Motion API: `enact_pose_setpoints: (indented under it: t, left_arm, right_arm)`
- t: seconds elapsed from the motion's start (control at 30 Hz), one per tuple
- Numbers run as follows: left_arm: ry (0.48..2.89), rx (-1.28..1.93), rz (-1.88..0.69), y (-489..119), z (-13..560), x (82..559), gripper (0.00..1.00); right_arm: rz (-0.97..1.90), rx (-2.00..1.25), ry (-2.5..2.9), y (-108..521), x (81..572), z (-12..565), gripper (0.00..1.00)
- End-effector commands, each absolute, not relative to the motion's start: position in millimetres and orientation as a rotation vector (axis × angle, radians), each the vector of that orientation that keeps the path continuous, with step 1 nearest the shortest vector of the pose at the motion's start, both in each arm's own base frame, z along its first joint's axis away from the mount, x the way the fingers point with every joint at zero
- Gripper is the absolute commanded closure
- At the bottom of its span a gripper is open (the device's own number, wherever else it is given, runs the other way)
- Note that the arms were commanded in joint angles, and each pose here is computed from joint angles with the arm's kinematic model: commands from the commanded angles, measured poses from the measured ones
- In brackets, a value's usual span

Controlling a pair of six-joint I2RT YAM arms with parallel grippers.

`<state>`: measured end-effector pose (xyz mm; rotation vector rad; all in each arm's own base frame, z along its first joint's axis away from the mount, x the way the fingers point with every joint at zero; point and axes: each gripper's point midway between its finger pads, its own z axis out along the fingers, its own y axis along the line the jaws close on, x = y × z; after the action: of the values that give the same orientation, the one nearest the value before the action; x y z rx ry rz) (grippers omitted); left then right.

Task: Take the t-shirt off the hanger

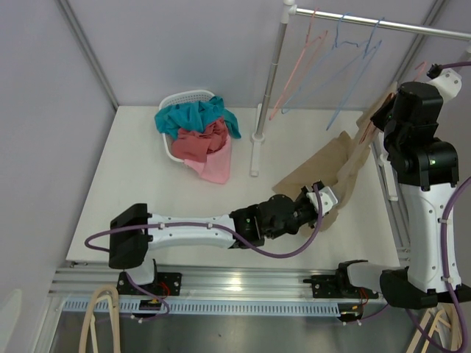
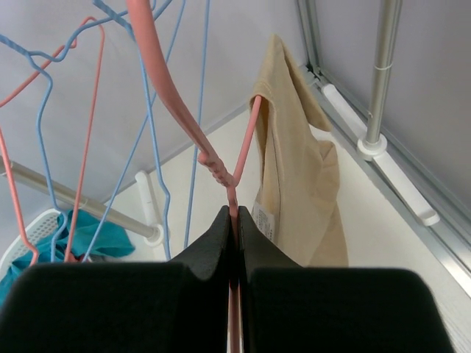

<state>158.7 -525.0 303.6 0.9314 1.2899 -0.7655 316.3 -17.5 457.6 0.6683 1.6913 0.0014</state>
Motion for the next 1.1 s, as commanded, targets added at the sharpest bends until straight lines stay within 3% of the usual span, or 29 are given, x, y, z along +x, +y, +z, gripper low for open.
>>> enact_pose_setpoints:
  t: [0.0,0.13,0.37,0.6,0.73,0.9,0.97,1.07]
  left_arm:
    - [1.240,0.915,-0.805,-512.0,335.4,126.4,0.99]
    - [1.257,0.914,-0.853,-501.0,331.3,91.8,0.99]
    - [1.315,1.007,-0.937,-491.4,267.2,32.0,0.99]
    - [1.362,1.036,-0.943,-497.1,231.2,25.7,0.99]
    - [1.428,0.965,-0.886,-511.7,237.6,57.8,0.99]
    - [1.597,0.907,-0.895,-536.2,251.9,151.0,0.99]
    - [1.557,0.830,-0.876,-546.3,294.7,187.9,0.99]
    - [1.657,0.859,-0.799,-556.3,277.6,226.6,0.99]
  right_arm:
    - [-0.032,0.685,1.613,-25.8,321.6,473.1,1.00]
    - [-0.090,0.675,1.614,-31.4,334.9,471.2,1.00]
    - [-0.105,0.692,1.638,-52.4,346.8,467.1,1.00]
    - [-0.096,0.676,1.658,-53.4,344.5,465.0,1.00]
    - [-0.021,0.642,1.696,-40.1,336.2,466.9,1.00]
    - [0.212,0.532,1.757,1.2,317.8,473.8,1.00]
    - [0.260,0.504,1.774,12.3,304.1,476.2,1.00]
    - [0.265,0.474,1.806,16.4,290.2,472.7,1.00]
